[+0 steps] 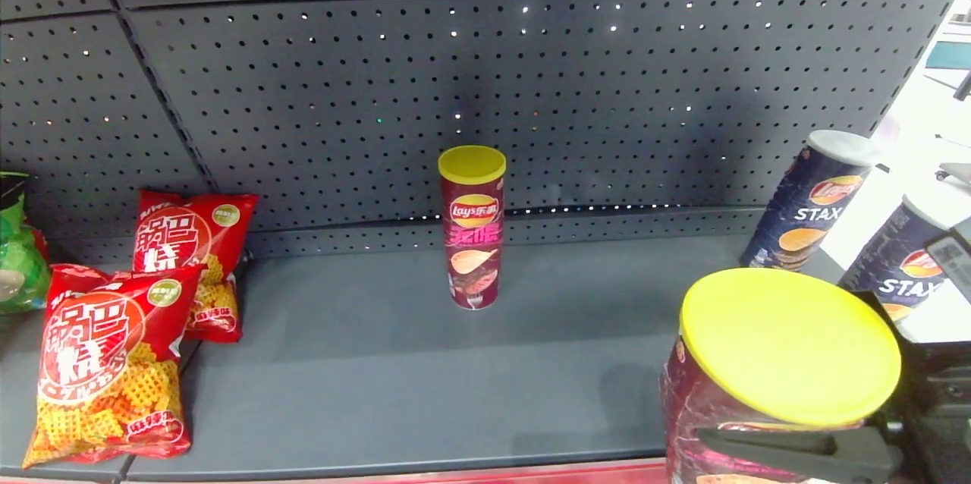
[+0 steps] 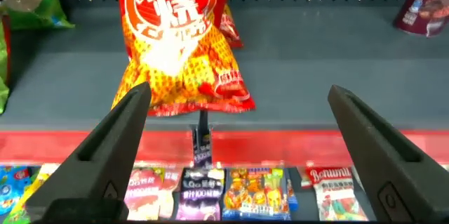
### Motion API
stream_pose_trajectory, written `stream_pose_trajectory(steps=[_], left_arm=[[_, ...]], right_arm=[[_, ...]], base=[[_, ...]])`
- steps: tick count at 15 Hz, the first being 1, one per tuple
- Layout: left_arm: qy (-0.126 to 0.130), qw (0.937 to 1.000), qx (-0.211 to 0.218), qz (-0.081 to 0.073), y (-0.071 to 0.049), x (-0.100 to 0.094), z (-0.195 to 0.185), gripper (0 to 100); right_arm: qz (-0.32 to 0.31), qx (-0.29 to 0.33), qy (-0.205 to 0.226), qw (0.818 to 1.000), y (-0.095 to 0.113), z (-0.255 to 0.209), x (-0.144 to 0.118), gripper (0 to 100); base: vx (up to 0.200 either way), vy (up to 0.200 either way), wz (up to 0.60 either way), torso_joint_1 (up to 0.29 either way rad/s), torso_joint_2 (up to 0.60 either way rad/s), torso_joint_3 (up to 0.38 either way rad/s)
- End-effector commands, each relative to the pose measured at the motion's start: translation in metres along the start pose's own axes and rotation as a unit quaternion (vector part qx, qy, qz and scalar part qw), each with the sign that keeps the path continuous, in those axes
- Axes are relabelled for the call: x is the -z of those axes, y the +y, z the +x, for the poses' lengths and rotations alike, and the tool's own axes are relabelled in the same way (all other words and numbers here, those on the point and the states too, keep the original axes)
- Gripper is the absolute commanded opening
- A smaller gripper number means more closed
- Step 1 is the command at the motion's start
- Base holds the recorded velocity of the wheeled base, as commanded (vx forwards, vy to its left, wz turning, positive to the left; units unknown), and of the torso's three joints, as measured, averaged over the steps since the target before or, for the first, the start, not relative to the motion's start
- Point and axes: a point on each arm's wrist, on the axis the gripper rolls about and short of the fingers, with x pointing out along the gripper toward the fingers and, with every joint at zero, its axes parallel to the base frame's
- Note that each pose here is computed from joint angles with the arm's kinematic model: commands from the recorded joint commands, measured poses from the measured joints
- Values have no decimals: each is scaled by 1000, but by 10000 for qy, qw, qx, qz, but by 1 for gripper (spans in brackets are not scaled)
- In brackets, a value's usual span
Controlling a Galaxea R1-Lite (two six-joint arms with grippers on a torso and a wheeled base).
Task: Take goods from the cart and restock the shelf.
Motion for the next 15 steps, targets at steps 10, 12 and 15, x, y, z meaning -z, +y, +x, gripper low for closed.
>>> stream_pose_trajectory(steps=[10, 12, 15], left_arm=[[6, 10000, -5, -4, 0, 0, 0, 100], [6, 10000, -5, -4, 0, 0, 0, 100], [6, 10000, -5, -4, 0, 0, 0, 100]], right_arm=[[-33, 3, -30, 10000, -1, 3, 1, 0], [-87, 61, -116, 9999, -5, 8, -1, 0], [-100, 95, -139, 9998, -8, 13, -2, 0]], base=[[0, 0, 0, 0, 0, 0], [0, 0, 0, 0, 0, 0], [0, 0, 0, 0, 0, 0]])
